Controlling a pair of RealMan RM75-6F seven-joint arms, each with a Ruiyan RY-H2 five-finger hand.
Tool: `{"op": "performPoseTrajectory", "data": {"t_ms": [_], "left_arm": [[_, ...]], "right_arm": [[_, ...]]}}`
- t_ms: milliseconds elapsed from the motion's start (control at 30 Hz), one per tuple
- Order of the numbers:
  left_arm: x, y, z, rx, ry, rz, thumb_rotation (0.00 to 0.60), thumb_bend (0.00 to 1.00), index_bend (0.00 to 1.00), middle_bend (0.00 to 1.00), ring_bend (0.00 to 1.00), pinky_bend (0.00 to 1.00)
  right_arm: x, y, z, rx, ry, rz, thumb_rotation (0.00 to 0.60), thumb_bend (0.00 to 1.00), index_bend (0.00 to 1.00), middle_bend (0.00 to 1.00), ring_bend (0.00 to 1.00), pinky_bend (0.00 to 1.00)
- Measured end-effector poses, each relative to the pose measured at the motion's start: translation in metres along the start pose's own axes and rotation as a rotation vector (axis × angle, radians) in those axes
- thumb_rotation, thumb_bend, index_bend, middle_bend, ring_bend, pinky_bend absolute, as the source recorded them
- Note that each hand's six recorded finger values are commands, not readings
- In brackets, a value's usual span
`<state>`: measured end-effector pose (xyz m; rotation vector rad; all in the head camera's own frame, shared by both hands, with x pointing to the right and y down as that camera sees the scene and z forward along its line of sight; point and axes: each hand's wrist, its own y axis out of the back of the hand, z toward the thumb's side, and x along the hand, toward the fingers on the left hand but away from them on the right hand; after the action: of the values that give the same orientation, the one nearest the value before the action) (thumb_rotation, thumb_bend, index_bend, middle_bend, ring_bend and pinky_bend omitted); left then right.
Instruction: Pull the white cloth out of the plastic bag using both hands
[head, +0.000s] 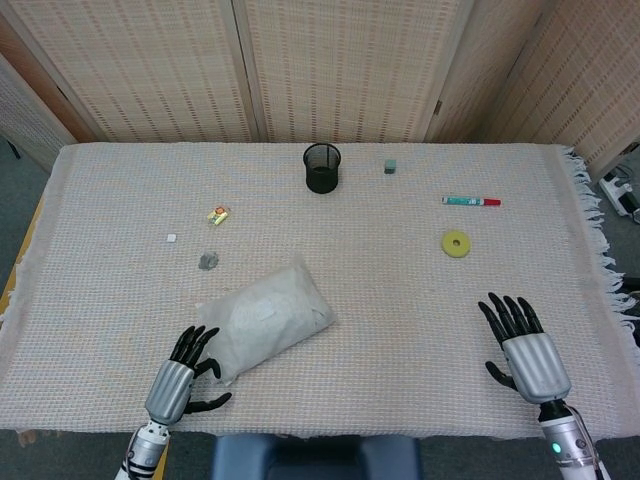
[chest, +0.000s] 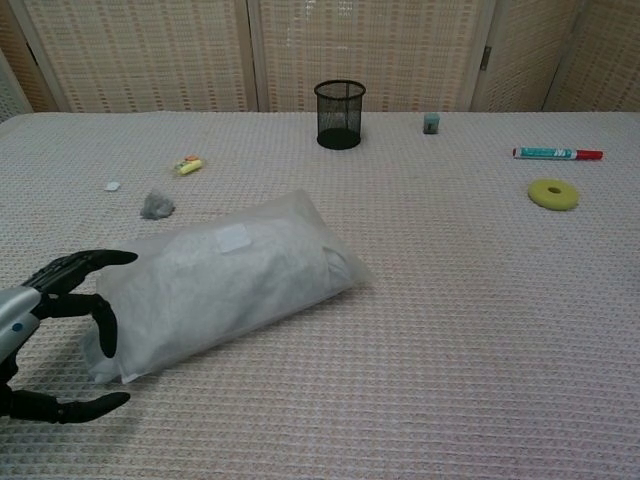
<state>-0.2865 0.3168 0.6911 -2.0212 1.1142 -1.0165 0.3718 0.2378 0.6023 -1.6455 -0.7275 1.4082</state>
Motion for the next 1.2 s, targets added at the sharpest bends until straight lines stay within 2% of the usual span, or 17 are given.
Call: {"op": "performPoseTrajectory", "data": {"t_ms": [267, 500, 867, 1200], "left_arm": [[0.001, -0.009, -0.004, 0.040, 0.004, 0.021, 0.498, 0.16, 0.63, 0.15, 0.00, 0.00], [-0.007, -0.002, -0.010, 0.072, 0.007, 0.067, 0.492, 0.16, 0.63, 0.15, 0.00, 0.00], [-0.009, -0.012, -0.026, 0.103, 0.056, 0.046, 0.495, 0.18, 0.63, 0.15, 0.00, 0.00], [-0.002, -0.012, -0.031, 0.095, 0.064, 0.071, 0.493, 0.23, 0.63, 0.15, 0.00, 0.00]], "right_arm": [[0.002, 0.000, 0.001, -0.001, 0.007, 0.006, 0.600, 0.18, 0.00, 0.00, 0.00, 0.00], [0.002, -0.002, 0.003, 0.004, 0.016, 0.013, 0.600, 0.18, 0.00, 0.00, 0.00, 0.00], [0.006, 0.000, 0.003, -0.001, 0.021, 0.009, 0.600, 0.18, 0.00, 0.00, 0.00, 0.00], [0.006, -0.004, 0.005, 0.009, 0.025, 0.026, 0.600, 0.18, 0.00, 0.00, 0.00, 0.00]]}}
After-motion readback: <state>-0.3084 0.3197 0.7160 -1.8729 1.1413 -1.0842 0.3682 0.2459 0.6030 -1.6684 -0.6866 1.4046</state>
